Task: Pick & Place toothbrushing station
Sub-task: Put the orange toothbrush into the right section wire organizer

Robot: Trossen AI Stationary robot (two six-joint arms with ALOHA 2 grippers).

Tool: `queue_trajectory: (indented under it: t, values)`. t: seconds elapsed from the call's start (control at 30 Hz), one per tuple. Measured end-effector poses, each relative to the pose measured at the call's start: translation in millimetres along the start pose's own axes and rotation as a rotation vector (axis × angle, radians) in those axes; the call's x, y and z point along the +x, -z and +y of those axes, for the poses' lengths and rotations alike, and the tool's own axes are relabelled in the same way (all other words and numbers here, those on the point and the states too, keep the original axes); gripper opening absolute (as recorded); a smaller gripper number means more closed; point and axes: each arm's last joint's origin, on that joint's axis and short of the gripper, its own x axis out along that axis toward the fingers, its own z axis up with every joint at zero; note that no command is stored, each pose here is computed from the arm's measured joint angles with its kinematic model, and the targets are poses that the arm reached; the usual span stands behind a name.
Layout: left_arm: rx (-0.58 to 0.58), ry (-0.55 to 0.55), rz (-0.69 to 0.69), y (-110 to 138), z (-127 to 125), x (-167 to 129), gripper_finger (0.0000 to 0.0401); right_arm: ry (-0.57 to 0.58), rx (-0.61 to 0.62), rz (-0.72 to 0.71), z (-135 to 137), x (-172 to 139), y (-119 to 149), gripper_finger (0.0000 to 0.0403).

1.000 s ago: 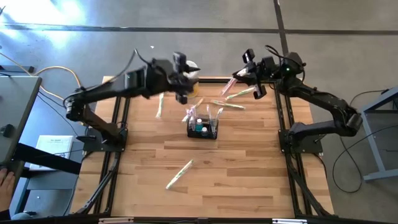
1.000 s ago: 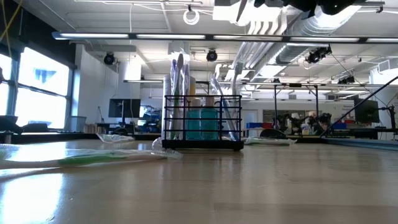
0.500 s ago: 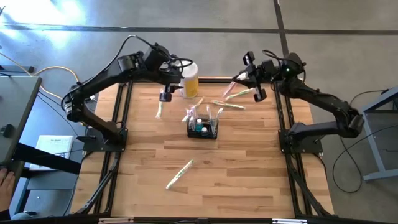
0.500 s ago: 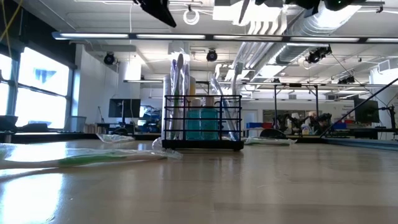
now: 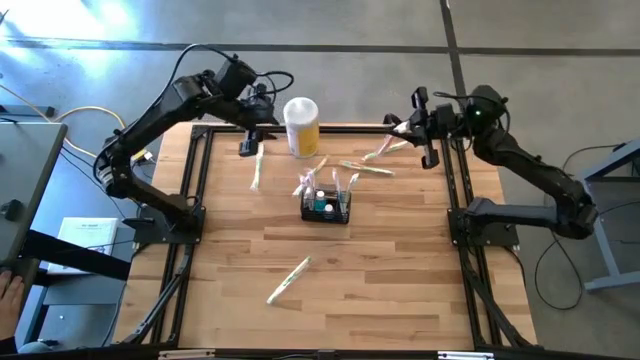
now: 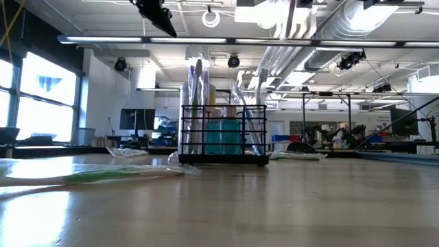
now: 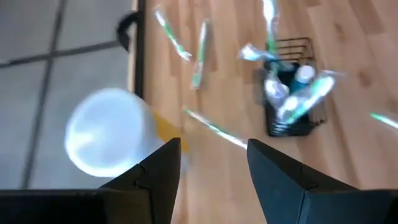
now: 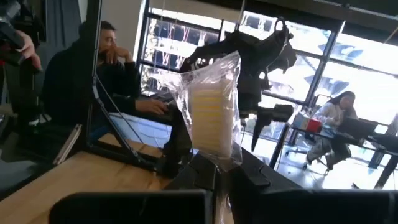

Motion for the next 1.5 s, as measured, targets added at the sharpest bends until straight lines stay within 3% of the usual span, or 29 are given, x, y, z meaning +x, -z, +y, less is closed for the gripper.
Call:
queue_trajectory:
  t: [0.23, 0.4, 0.57, 0.77, 1.07, 1.3, 1.5]
  values:
    - [-0.077, 0.15, -0.057, 25.2, -1.4, 9.9, 0.018, 0.0, 0.003, 0.023, 10.8, -10.1, -6.4, 0.0009]
    - [-0.16, 0.196, 0.007, 50.2, -15.7, 26.6, 0.018, -0.002, -0.011, 0.029, 17.3, -16.0, -10.7, 0.0009]
    - [-0.268, 0.218, -0.014, 78.5, -35.6, 38.7, 0.018, -0.004, 0.007, 0.046, 19.2, -17.5, -9.7, 0.0009]
    - [-0.383, 0.172, -0.187, 99.8, -57.0, 42.4, 0.018, -0.005, 0.011, 0.05, 19.3, -17.6, -9.2, 0.0009]
    - [-0.364, 0.158, -0.476, 80.1, -89.5, 53.9, 0.018, -0.038, 0.024, 0.045, 20.7, -15.6, -8.7, 0.0009]
    - [-0.353, 0.115, -0.493, 62.8, -109.6, 62.8, 0.018, -0.134, 0.056, 0.041, 29.4, -0.2, -4.8, 0.0009]
    - [-0.424, 0.105, -0.48, 58.4, -120.5, 63.5, 0.018, -0.191, 0.089, 0.055, 43.0, 7.9, -4.4, 0.0009]
